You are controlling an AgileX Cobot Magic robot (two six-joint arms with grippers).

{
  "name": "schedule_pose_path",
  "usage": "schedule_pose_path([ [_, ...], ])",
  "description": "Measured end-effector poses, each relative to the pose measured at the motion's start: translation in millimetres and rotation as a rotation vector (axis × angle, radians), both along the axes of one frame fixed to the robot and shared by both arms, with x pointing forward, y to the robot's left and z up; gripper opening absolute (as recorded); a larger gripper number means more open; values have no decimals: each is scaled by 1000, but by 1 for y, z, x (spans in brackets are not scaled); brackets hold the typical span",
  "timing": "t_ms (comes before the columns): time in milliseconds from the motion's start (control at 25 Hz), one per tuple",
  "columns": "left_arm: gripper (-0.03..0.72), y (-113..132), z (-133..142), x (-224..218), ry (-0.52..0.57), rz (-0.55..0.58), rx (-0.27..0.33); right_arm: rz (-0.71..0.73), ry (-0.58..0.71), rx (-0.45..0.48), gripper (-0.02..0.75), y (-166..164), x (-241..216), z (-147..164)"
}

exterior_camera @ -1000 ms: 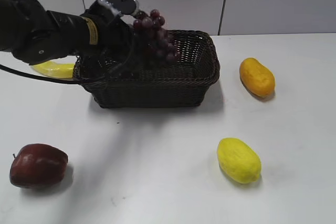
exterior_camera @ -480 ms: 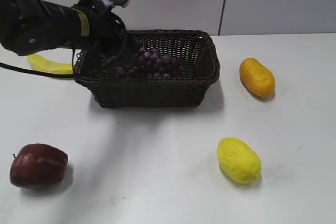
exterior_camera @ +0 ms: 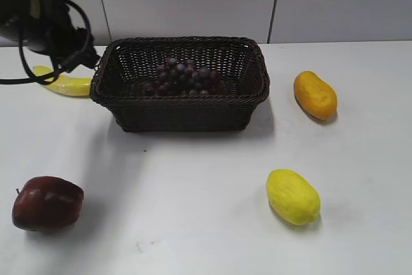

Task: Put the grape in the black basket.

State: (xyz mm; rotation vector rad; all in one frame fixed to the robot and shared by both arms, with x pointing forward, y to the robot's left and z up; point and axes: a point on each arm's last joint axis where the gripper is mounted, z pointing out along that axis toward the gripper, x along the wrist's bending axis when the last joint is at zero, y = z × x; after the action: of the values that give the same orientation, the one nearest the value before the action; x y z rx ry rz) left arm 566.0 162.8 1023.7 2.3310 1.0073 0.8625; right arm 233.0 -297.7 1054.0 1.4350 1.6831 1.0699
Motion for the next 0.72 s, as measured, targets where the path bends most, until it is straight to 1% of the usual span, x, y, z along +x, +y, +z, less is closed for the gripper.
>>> schedule_pose_path([
  [120, 518, 28, 0, -1, 98, 141, -1, 0, 0, 0, 585, 0, 0, 0],
  [240, 516, 54, 1, -5, 193, 274, -31, 0, 0, 0, 585, 0, 0, 0],
  [320, 516, 68, 0, -8, 253, 345, -38, 0, 0, 0, 585, 0, 0, 0],
  [440, 515, 86, -4, -15, 361, 433, -5, 0, 0, 0, 585, 0, 0, 0],
  [560, 515, 101, -8, -26, 493, 513, 45, 0, 0, 0, 585, 0, 0, 0],
  [640, 515, 107, -10, -32, 564, 553, 54, 0, 0, 0, 585, 0, 0, 0],
  [720, 513, 108, -10, -37, 620, 574, 58, 0, 0, 0, 585, 0, 0, 0],
])
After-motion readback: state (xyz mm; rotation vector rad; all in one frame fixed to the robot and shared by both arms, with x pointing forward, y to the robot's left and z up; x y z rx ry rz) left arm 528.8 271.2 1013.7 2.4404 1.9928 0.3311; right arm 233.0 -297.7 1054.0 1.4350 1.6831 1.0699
